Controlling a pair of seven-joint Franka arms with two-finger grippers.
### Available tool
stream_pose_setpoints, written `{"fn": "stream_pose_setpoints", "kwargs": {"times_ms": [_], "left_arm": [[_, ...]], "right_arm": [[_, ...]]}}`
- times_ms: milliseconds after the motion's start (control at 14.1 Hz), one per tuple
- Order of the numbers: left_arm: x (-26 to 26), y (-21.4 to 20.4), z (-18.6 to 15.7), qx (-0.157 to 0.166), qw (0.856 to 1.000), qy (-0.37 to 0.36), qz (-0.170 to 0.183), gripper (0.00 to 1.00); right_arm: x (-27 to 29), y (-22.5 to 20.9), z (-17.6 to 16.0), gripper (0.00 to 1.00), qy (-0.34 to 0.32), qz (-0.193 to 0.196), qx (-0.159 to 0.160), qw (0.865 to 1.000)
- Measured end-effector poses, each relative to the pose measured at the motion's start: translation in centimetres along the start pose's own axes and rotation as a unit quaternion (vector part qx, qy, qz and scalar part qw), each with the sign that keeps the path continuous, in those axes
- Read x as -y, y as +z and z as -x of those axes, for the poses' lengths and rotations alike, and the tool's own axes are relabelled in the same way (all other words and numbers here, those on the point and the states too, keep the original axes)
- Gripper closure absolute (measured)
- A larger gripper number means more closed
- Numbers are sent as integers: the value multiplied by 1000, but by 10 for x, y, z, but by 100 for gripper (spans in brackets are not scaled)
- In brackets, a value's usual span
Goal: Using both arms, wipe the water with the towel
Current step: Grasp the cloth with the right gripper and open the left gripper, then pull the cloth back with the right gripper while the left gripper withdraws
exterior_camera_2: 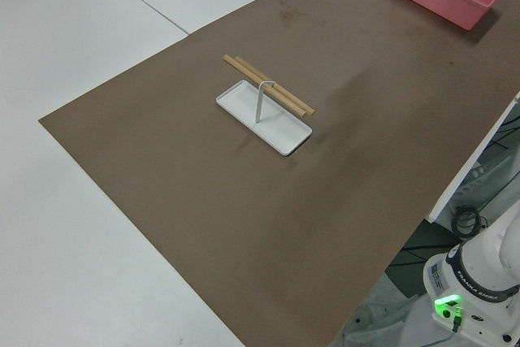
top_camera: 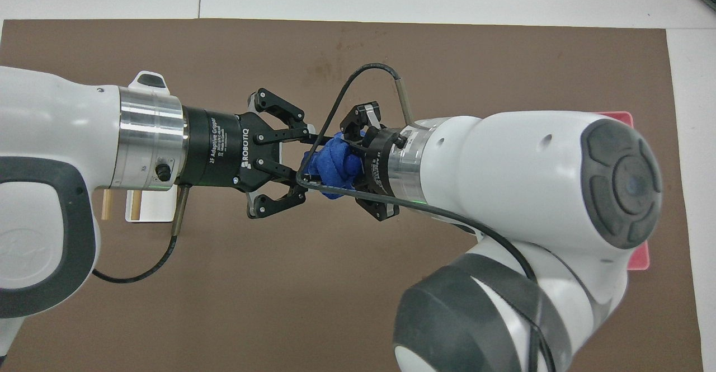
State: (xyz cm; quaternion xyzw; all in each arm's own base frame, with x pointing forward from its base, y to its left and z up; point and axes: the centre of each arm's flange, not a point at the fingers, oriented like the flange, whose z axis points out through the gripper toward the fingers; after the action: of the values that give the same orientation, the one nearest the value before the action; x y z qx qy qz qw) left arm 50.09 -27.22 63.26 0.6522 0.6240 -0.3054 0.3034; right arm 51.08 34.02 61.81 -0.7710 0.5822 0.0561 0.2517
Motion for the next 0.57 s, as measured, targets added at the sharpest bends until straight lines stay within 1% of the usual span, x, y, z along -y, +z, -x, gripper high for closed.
{"fn": "stream_pose_setpoints", "kwargs": {"times_ms": [71, 142, 213, 285, 356, 427, 569], "left_arm": [[0, -1, -3, -25, 1000, 12, 4, 31], [-1, -3, -6, -63, 998, 29, 10, 18], [-2, -5, -9, -100, 994, 46, 19, 7], [-5, -9, -11, -126, 990, 58, 32, 0], [-9, -13, -14, -140, 987, 64, 45, 0], [-13, -19, -18, -148, 985, 73, 54, 0], [-24, -41, -35, -160, 977, 130, 63, 0]], "right_arm": [[-1, 2, 0, 73, 0, 3, -1, 1000], [-3, 6, 0, 73, -4, 7, -2, 1000], [-7, 11, 1, 73, -15, 13, -2, 1000], [-14, 19, 5, 73, -28, 22, -3, 999], [-24, 26, 9, 73, -38, 31, -5, 999], [-32, 33, 10, 73, -52, 37, -7, 998], [-53, 45, 5, 73, -98, 45, -11, 994]]}}
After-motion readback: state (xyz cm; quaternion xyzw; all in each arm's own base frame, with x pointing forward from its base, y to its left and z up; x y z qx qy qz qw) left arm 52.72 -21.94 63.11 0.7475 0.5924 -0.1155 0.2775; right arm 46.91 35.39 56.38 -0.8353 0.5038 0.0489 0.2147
